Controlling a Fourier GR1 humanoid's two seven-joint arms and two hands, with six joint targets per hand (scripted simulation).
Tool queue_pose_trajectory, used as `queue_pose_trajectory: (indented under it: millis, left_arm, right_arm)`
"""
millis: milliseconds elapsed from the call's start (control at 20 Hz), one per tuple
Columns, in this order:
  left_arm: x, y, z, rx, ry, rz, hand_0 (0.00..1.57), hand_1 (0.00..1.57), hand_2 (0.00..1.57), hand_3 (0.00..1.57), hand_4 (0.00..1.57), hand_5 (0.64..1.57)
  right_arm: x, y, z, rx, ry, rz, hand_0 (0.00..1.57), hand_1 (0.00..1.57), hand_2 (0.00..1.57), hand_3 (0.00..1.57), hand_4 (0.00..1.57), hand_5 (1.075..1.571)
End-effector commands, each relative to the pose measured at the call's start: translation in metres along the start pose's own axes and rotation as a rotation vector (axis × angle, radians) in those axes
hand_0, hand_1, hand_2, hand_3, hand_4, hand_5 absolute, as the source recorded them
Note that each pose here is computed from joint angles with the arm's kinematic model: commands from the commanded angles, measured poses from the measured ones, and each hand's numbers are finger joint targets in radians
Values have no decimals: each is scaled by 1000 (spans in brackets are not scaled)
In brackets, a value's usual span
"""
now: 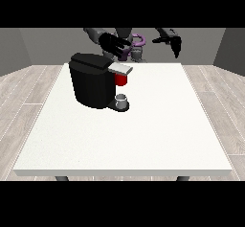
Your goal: Insert the coffee pod into the coffee machine and close the lid
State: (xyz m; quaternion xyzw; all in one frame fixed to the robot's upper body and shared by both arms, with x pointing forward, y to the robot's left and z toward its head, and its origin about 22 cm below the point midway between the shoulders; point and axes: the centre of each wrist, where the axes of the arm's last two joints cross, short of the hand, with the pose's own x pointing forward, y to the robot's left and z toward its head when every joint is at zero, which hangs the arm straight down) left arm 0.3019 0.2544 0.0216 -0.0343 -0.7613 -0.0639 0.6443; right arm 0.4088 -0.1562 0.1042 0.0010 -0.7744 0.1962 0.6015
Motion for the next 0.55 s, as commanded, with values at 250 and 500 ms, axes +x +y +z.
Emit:
queue_pose_trajectory:
  millis: [250, 500]
  left_arm:
    - [-34, -3, 25, 72, 30, 33, 0, 0, 0, 0, 192, 1571]
    - [-32, 15, 23, 124, 93, 18, 0, 0, 0, 0, 192, 1571]
  right_arm:
    - [-13, 44, 29, 148, -86, -158, 0, 0, 0, 0, 275, 1571]
    - [-67, 67, 96, 48, 33, -279, 0, 0, 0, 0, 157, 1571]
